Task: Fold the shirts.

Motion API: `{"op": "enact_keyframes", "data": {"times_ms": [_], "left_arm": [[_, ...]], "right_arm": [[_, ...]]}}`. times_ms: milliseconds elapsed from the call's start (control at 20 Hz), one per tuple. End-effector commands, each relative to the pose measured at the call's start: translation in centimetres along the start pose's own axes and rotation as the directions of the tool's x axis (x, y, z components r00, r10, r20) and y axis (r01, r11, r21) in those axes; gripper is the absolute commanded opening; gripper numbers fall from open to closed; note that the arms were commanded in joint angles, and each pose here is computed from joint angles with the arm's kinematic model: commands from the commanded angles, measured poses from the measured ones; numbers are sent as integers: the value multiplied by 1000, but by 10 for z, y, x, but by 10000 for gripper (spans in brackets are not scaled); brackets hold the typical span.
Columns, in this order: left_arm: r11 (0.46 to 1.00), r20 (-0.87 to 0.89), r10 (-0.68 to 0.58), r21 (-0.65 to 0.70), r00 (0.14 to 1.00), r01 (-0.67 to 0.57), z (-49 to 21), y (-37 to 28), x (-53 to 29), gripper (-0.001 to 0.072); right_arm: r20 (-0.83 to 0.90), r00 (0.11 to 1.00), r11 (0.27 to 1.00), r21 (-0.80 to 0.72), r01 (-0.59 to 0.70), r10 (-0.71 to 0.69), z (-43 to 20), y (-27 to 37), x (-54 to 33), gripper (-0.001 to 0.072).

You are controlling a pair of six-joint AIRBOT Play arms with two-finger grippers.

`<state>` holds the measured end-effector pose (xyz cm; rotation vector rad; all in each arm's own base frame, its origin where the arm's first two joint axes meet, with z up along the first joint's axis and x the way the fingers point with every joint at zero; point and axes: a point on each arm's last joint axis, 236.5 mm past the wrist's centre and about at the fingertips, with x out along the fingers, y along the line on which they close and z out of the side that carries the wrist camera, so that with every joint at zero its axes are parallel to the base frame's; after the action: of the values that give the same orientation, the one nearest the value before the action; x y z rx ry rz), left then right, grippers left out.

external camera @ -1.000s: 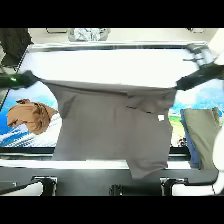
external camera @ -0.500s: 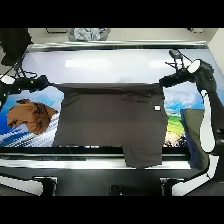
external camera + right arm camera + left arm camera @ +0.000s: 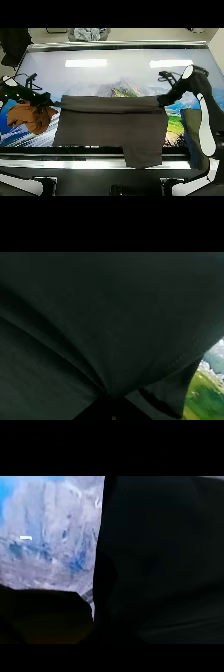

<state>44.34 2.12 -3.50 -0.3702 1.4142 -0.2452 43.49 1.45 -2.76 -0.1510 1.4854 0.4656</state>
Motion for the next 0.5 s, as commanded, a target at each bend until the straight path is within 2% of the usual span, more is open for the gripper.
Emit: {"op": "enact_keyframes", "data": {"times_ms": [0, 250, 400, 450], "left_arm": [[1000, -199, -30, -9, 980, 29, -47, -7, 14, 26], [999, -255, -43, -37, 966, 35, -63, -8, 18, 26], [997, -280, -57, -57, 958, 43, -71, -10, 25, 29], [997, -285, -61, -58, 957, 46, -72, -11, 27, 97]], "right_arm": [[-50, 999, 999, 37, 6, -4, -15, -1, 19, 52], [-71, 997, 997, 61, 41, -36, -20, -9, 22, 52], [-65, 997, 996, 89, -27, 32, -21, 7, 34, 53], [-59, 997, 994, 96, -42, 48, -20, 11, 35, 106]]}}
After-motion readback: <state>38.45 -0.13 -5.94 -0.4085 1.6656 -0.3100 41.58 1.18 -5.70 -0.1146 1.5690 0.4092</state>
